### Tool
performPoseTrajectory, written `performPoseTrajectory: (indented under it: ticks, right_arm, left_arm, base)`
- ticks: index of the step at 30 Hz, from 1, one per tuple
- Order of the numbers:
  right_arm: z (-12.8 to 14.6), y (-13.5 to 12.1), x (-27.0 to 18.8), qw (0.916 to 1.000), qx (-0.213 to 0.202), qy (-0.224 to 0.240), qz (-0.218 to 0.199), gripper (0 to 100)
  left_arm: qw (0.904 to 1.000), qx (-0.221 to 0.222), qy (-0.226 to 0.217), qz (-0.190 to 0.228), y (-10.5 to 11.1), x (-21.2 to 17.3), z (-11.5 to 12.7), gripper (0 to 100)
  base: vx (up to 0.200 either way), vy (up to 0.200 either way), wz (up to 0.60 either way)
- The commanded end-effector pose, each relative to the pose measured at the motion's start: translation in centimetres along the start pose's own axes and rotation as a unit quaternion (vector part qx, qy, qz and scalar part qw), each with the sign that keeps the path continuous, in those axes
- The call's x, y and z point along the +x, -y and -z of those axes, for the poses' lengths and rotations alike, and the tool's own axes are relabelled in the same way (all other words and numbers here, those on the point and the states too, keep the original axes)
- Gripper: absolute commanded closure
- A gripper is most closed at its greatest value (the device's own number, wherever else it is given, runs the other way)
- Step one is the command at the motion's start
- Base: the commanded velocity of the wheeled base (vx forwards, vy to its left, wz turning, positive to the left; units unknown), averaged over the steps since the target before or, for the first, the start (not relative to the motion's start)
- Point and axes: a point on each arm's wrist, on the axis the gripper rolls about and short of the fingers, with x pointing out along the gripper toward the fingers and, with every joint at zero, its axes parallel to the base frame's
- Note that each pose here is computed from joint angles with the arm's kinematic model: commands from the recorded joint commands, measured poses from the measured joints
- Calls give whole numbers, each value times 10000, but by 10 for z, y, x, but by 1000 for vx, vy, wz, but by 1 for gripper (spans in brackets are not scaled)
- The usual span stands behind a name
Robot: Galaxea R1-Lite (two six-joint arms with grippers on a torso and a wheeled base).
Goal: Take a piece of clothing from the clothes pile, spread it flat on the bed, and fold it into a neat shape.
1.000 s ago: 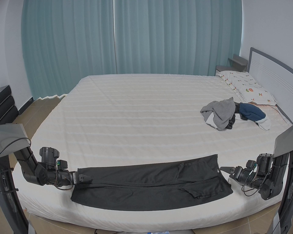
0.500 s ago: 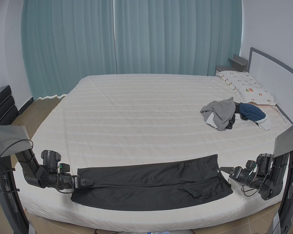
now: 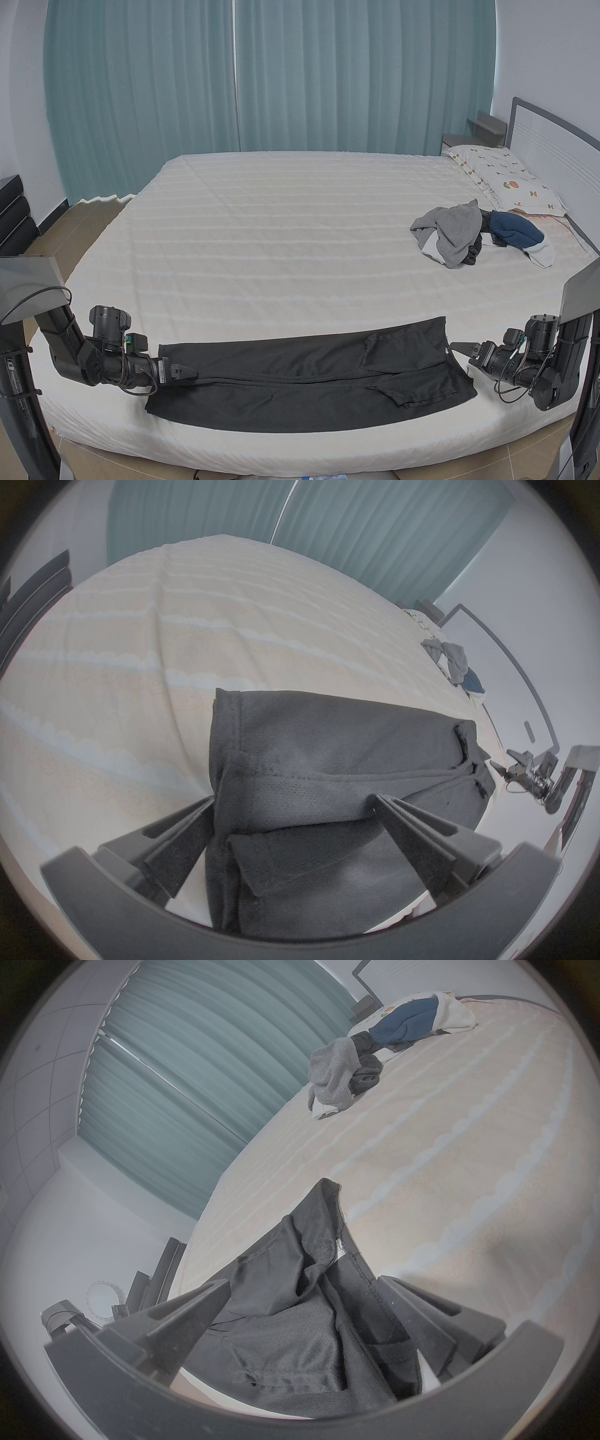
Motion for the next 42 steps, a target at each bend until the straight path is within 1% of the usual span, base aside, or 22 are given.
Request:
performPoseTrajectory:
  ticks: [1, 8, 15, 22, 35, 36, 42]
  right_arm:
    - [-2, -1, 0, 10000, -35, 60, -42, 0]
    - [-2, -2, -1, 10000, -38, 72, -51, 0]
    - [-3, -3, -3, 9999, -41, 73, -88, 0]
    - [-3, -3, -3, 9999, -49, 73, -88, 0]
    - [-3, -3, -3, 9999, -45, 78, -83, 0]
    - [-3, -3, -3, 9999, -45, 78, -83, 0]
    - [-4, -2, -3, 9999, -42, 94, -78, 0]
  left_arm:
    - [9998, 24, 194, 106, 13, -9, -8, 0]
    - [9998, 3, 189, 16, 12, -7, -8, 0]
    - [9998, -125, -10, -143, 2, 6, -1, 0]
    - [9996, -170, -44, -223, -4, 14, -1, 0]
    - [9997, -91, -138, -158, 5, 16, 4, 0]
    - [9997, -85, -159, -153, 5, 16, 5, 100]
    - [9998, -79, -145, -150, 6, 16, 4, 100]
  base:
    - [0, 0, 0]
    - [0, 0, 0]
    - [0, 0, 0]
    - [0, 0, 0]
    - [0, 0, 0]
    - [0, 0, 0]
    - [0, 0, 0]
